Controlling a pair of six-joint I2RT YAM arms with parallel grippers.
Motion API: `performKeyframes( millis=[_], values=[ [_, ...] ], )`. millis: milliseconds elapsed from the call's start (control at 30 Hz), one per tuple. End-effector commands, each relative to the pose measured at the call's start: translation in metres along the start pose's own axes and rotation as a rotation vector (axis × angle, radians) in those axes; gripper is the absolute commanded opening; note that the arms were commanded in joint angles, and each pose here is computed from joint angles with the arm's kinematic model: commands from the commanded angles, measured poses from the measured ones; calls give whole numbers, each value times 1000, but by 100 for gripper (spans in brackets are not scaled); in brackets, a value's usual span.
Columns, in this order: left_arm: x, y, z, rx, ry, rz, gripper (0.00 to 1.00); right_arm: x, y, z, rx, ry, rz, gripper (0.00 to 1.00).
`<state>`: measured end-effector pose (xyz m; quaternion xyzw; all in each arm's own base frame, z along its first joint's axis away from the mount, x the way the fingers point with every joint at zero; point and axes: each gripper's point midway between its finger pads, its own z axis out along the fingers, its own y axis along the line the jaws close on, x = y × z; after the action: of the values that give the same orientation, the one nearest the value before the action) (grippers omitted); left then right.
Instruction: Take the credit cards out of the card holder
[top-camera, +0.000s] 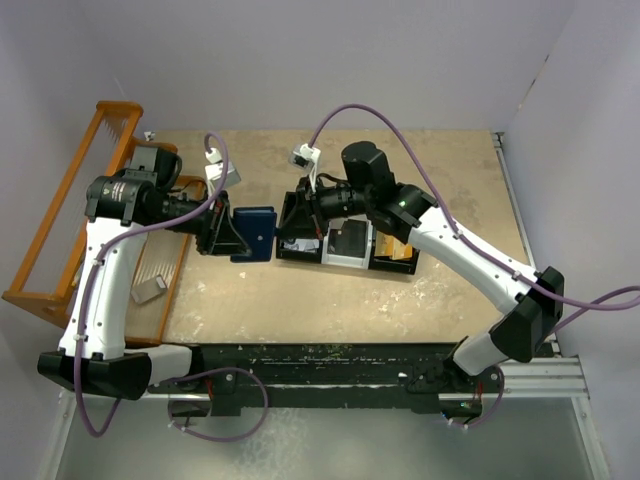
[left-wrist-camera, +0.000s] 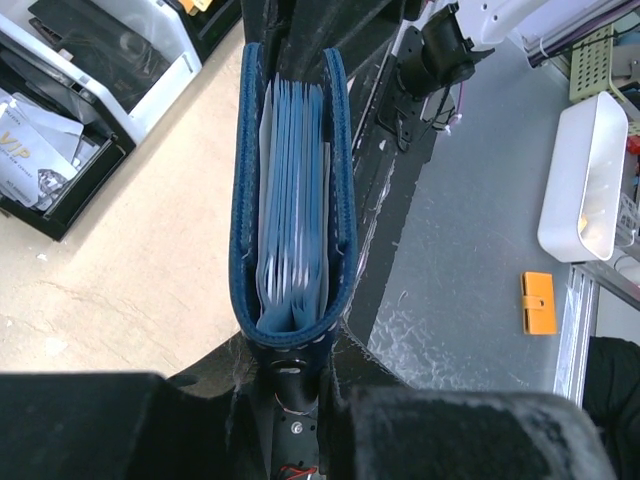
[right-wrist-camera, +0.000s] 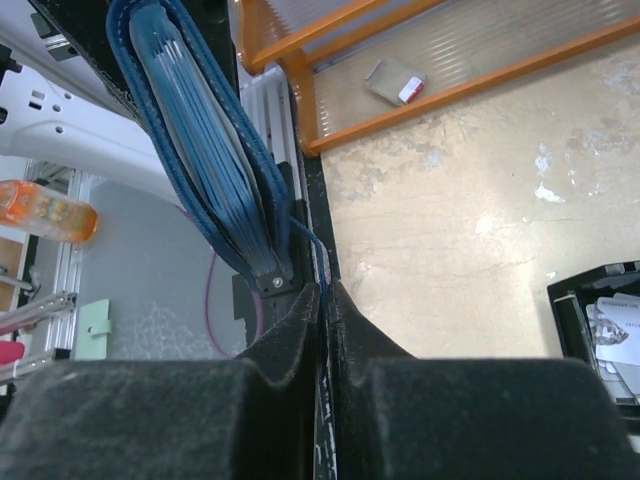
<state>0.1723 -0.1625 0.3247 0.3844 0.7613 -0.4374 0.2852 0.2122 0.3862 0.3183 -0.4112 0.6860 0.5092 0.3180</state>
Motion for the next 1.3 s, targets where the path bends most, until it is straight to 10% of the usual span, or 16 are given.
performKeyframes(
  millis=[0, 200, 400, 667, 933, 1267],
  values=[
    [-16, -15, -5, 52, -56, 84, 0, -15, 18, -8, -57, -47, -45, 5],
    [-18, -18, -5, 71, -67, 92, 0, -15, 22, -2, -111, -65, -62, 29],
    [-21, -22, -5, 92, -72, 93, 0, -16, 27, 0, -153, -65, -61, 31],
    [-22, -17, -4, 80, -72, 111, 2, -18, 24, 1, -134, -81, -40, 0],
    [-34, 56, -9, -296, -101, 135, 95, -18, -24, -10, 232, -148, 157, 0],
    [-27, 68, -2, -313, -111, 128, 99, -1, -41, -25, 617, -76, 158, 0]
  ],
)
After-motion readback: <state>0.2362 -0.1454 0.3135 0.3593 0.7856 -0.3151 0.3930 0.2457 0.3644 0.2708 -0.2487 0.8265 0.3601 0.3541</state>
